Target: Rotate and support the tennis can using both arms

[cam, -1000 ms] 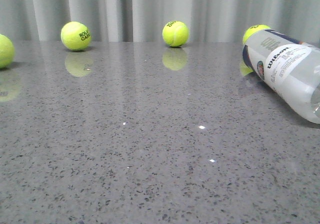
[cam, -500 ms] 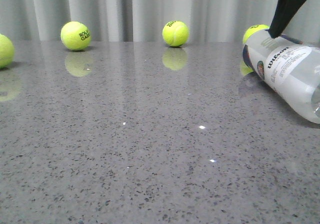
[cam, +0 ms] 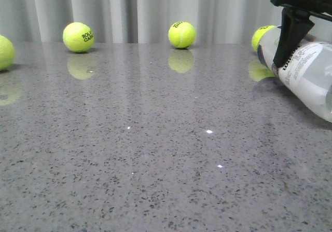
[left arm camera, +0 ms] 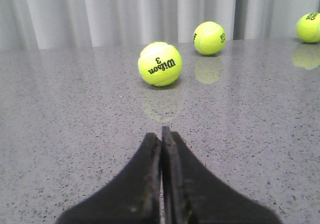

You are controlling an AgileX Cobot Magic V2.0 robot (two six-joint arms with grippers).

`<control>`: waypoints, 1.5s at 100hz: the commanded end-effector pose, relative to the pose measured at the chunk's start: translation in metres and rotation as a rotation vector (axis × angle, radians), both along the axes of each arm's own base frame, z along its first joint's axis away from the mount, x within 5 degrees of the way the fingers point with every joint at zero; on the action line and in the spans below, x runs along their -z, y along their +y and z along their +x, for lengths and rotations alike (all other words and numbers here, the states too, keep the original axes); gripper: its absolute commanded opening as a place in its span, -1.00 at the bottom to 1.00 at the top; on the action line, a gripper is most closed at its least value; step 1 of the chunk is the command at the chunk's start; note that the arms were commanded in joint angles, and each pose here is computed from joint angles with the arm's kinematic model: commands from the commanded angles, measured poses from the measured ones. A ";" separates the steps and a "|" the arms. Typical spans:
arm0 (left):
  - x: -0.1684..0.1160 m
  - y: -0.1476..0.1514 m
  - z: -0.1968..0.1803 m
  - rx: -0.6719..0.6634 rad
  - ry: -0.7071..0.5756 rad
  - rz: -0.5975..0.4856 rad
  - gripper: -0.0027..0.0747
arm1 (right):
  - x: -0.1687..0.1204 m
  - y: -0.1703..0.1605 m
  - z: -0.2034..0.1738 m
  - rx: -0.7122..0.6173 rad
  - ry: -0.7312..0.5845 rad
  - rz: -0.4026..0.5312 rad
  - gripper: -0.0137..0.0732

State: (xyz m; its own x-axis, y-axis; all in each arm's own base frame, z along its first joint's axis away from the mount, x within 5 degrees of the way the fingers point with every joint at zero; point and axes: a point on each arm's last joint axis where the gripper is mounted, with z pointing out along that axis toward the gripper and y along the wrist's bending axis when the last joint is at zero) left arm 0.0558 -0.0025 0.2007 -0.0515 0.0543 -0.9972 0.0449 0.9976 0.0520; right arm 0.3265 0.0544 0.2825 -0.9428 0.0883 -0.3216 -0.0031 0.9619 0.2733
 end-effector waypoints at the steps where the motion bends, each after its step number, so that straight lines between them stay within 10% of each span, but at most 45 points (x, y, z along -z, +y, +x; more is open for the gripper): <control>1: 0.007 0.000 -0.001 0.001 -0.069 -0.015 -0.99 | -0.032 0.009 -0.003 -0.080 -0.103 -0.010 0.03; 33: 0.007 0.000 -0.001 0.001 -0.069 -0.015 -0.99 | -0.071 0.077 -0.006 -0.665 -0.395 -0.187 0.03; 70: 0.007 0.000 -0.001 0.001 -0.069 -0.015 -0.99 | -0.046 0.138 -0.013 -1.356 -0.575 -0.404 0.03; 110: 0.007 0.000 -0.001 0.001 -0.069 -0.015 -0.99 | -0.022 0.152 -0.007 -1.431 -0.528 -0.399 0.05; 133: 0.007 0.000 -0.001 0.001 -0.069 -0.015 -0.99 | -0.022 0.152 -0.007 -1.432 -0.528 -0.399 0.86; 150: 0.007 0.000 -0.001 0.001 -0.069 -0.015 -0.99 | -0.022 0.152 -0.007 -1.432 -0.528 -0.399 0.80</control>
State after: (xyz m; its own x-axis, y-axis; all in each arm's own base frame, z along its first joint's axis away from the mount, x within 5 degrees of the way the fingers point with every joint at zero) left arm 0.0558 -0.0025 0.2007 -0.0515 0.0543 -0.9972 0.0449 0.9976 0.0520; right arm 0.3214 0.2074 0.2772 0.0186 -0.9302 -0.3666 -0.9701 0.0719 -0.2318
